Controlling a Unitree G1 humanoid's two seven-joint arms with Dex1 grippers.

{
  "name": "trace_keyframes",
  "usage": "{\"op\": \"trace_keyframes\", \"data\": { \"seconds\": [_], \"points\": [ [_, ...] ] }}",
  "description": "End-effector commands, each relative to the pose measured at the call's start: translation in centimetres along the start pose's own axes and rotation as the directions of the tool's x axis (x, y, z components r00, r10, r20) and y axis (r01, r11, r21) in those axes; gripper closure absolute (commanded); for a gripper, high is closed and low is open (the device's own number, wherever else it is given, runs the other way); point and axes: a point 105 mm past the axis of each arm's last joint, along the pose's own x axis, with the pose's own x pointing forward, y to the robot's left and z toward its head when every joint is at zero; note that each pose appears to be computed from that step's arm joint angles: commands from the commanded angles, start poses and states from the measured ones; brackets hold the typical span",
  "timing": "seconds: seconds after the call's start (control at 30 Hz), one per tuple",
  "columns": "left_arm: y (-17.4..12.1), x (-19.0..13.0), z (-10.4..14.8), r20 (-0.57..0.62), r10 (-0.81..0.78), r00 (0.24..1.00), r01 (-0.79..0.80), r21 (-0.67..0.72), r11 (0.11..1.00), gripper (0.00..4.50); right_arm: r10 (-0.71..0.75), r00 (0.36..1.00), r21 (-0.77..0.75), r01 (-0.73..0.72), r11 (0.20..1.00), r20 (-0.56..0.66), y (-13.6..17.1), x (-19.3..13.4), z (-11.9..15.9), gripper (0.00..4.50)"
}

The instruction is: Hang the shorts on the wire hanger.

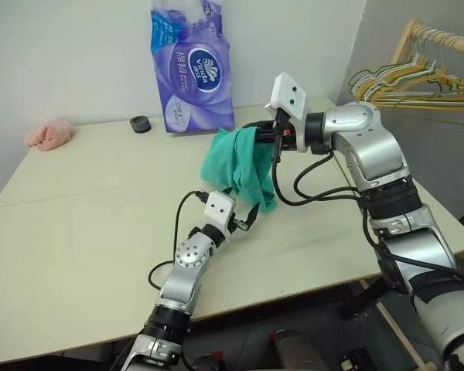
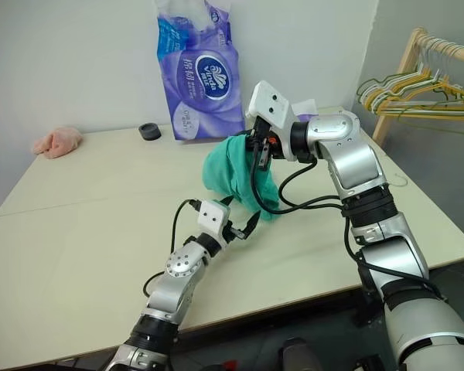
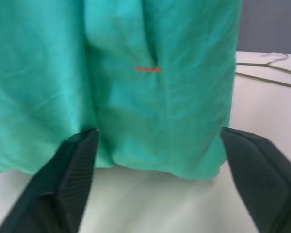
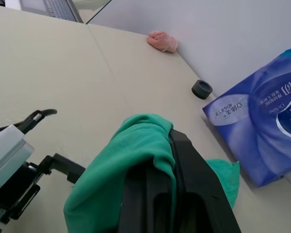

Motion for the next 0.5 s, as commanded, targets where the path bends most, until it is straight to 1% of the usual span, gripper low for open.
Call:
{"op": "trace_keyframes", "data": {
  "seconds": [0.03,0.1,0.17,0.37,0.5],
  "points": [
    [-1.0,0.0,1.9,0.066,-0.018,0.998,0.016,0.039,0.999,0.04,0.008,0.999,-0.064,-0.006,0.998,0.037,0.2,-0.2,1.4,4.50],
    [-2.2,0.4,1.7,0.059,-0.067,0.996,0.065,0.037,0.997,0.04,0.015,0.999,-0.068,-0.013,0.998,0.035,0.4,-0.2,1.4,4.50],
    [-2.7,0.9,1.8,0.061,-0.081,0.995,0.079,0.027,0.996,0.04,0.026,0.999,-0.072,-0.023,0.997,0.033,0.6,-0.1,1.4,4.50],
    [-2.2,2.7,1.0,0.025,-0.004,1.000,0.003,0.025,1.000,0.04,0.039,0.999,-0.075,-0.037,0.996,0.032,0.7,-0.1,1.4,4.50],
    [-2.3,3.5,0.5,0.009,0.007,1.000,-0.007,0.005,1.000,0.04,0.044,0.999,-0.076,-0.042,0.996,0.031,0.8,-0.1,1.5,4.50]
  ]
}}
